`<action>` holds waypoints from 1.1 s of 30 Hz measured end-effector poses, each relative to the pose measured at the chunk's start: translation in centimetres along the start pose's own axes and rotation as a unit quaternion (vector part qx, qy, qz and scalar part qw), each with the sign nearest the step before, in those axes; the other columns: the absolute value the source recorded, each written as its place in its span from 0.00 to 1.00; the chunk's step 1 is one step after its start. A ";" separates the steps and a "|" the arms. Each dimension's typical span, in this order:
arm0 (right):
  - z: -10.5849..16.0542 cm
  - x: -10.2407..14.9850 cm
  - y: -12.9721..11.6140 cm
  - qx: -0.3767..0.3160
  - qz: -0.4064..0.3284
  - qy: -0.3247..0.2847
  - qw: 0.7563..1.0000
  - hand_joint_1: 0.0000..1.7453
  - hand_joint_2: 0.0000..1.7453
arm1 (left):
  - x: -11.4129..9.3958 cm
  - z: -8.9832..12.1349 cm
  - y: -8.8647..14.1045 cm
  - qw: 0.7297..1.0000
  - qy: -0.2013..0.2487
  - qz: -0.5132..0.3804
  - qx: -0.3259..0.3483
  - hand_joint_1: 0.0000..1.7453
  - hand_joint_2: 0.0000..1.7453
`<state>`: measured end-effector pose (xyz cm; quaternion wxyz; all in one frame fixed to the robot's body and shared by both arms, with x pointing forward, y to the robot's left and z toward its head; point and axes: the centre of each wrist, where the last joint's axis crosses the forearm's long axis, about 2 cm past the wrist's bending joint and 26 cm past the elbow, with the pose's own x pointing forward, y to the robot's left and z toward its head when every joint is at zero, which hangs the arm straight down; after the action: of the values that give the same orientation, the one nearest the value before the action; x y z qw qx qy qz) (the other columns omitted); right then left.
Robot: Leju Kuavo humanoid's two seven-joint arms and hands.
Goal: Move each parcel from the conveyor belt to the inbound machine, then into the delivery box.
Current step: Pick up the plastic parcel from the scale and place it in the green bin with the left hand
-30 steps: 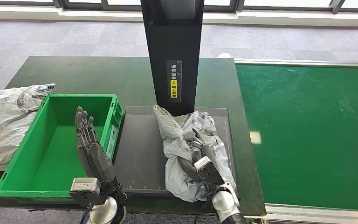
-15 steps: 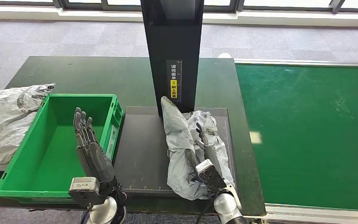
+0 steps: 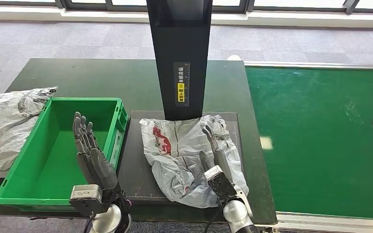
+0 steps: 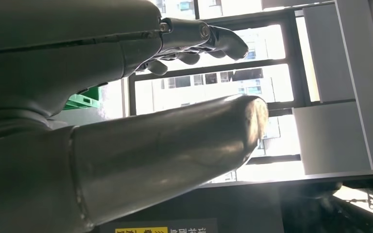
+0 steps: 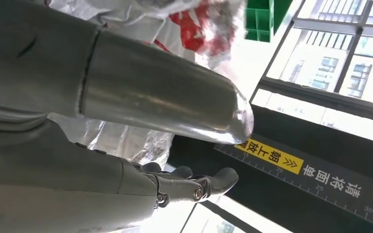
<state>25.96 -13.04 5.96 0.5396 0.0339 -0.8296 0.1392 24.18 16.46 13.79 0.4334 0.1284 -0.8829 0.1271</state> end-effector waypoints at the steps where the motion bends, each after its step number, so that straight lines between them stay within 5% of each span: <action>1: 0.0 0.0 0.0 0.000 0.000 -0.001 1.000 0.00 0.00 | 0.0 0.0 0.0 1.000 0.000 0.000 0.000 0.00 0.00; 8: 0.0 0.6 -0.2 -0.020 0.027 -0.014 0.999 0.00 0.00 | 0.1 0.0 0.1 1.000 -0.001 -0.004 0.006 0.00 0.00; 14: 0.0 3.0 -0.4 -0.074 0.287 -0.068 0.952 0.00 0.00 | 0.8 0.4 0.7 0.999 -0.018 -0.038 0.029 0.00 0.00; 16: -0.1 4.1 -0.5 -0.091 0.317 -0.100 0.939 0.00 0.50 | 0.9 0.4 0.8 0.998 -0.032 -0.055 0.023 0.00 0.00; 18: -0.2 5.3 -0.7 -0.102 0.327 -0.147 0.928 0.00 1.00 | 1.0 0.3 0.8 0.995 -0.057 -0.088 -0.006 0.00 0.50; 20: -0.2 6.8 -1.4 -0.121 0.330 -0.197 0.915 0.00 1.00 | 0.8 0.5 0.3 0.986 -0.069 -0.131 -0.079 0.00 1.00; 26: -0.3 11.9 -4.2 -0.230 0.295 -0.262 0.890 0.00 1.00 | -0.5 2.5 -2.8 0.897 -0.066 -0.296 -0.321 0.00 1.00; 33: 0.1 13.8 -5.5 -0.287 0.226 -0.277 0.889 0.00 1.00 | -2.2 4.2 -4.7 0.835 -0.044 -0.333 -0.437 0.00 1.00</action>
<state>21.30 -17.05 19.50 0.2282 -0.2731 -0.9345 -0.0018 24.03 10.93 10.11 0.4216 0.2171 -0.7686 -0.4294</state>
